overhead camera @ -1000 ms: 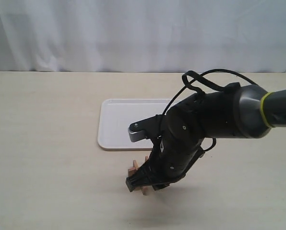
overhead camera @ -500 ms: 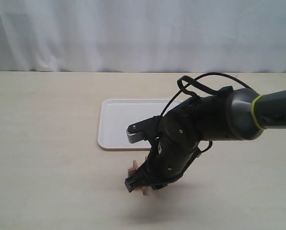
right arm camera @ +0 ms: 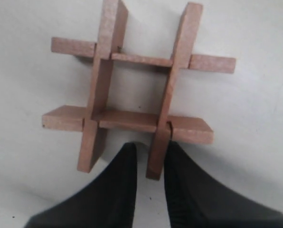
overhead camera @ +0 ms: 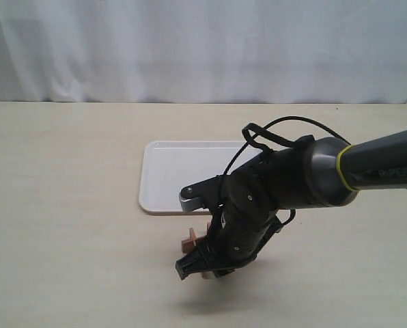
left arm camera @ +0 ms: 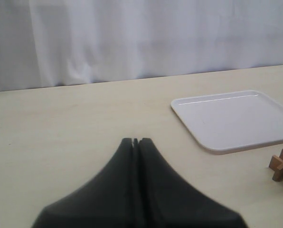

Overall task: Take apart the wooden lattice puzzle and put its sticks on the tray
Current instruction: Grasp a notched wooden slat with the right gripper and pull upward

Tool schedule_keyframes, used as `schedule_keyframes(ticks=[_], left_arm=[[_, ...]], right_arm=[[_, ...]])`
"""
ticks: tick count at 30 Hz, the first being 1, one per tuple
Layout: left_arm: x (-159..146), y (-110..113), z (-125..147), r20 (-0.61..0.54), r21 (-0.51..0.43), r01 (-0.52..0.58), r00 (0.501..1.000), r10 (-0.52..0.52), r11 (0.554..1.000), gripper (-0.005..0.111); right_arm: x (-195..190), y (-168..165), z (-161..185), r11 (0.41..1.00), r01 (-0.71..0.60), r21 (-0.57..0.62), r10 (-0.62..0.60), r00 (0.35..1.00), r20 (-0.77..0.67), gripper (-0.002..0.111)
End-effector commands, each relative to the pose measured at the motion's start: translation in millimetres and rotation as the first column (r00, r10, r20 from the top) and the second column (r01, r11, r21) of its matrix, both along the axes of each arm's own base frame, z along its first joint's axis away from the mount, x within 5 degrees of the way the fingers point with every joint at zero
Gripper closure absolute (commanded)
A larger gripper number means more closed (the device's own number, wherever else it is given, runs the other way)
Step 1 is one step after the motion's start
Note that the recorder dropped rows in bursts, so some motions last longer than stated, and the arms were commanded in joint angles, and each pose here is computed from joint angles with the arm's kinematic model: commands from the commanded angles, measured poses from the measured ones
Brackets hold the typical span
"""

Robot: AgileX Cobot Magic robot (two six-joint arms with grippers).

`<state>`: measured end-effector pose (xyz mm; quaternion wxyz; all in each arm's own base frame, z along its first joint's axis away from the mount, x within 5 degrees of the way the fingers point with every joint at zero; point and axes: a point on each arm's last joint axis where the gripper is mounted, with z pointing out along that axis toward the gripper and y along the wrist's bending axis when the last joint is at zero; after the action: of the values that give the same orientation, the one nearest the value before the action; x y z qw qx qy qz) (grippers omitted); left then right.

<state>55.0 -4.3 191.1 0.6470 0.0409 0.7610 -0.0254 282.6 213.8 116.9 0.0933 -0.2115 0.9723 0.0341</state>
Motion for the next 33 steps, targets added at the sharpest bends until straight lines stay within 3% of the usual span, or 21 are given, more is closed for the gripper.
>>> schedule_keyframes(ticks=[1, 11, 17, 33], left_arm=[[0.3, -0.1, 0.2, 0.008, -0.005, 0.0, 1.0, 0.0, 1.0, 0.107], [0.3, -0.1, 0.2, 0.008, -0.005, 0.0, 1.0, 0.0, 1.0, 0.107], [0.3, -0.1, 0.2, 0.008, -0.005, 0.0, 1.0, 0.0, 1.0, 0.107], [0.3, -0.1, 0.2, 0.008, -0.005, 0.0, 1.0, 0.0, 1.0, 0.107]], right_arm=[[2.2, 2.5, 1.8, 1.0, 0.022, 0.022, -0.023, 0.999, 0.023, 0.088], [-0.7, -0.5, 1.0, 1.0, 0.017, -0.013, -0.017, 1.0, -0.008, 0.089], [-0.8, -0.8, 0.9, 1.0, 0.015, -0.016, -0.016, 1.0, -0.009, 0.104], [-0.8, -0.8, 1.7, 1.0, 0.015, -0.015, -0.016, 1.0, -0.008, 0.104]])
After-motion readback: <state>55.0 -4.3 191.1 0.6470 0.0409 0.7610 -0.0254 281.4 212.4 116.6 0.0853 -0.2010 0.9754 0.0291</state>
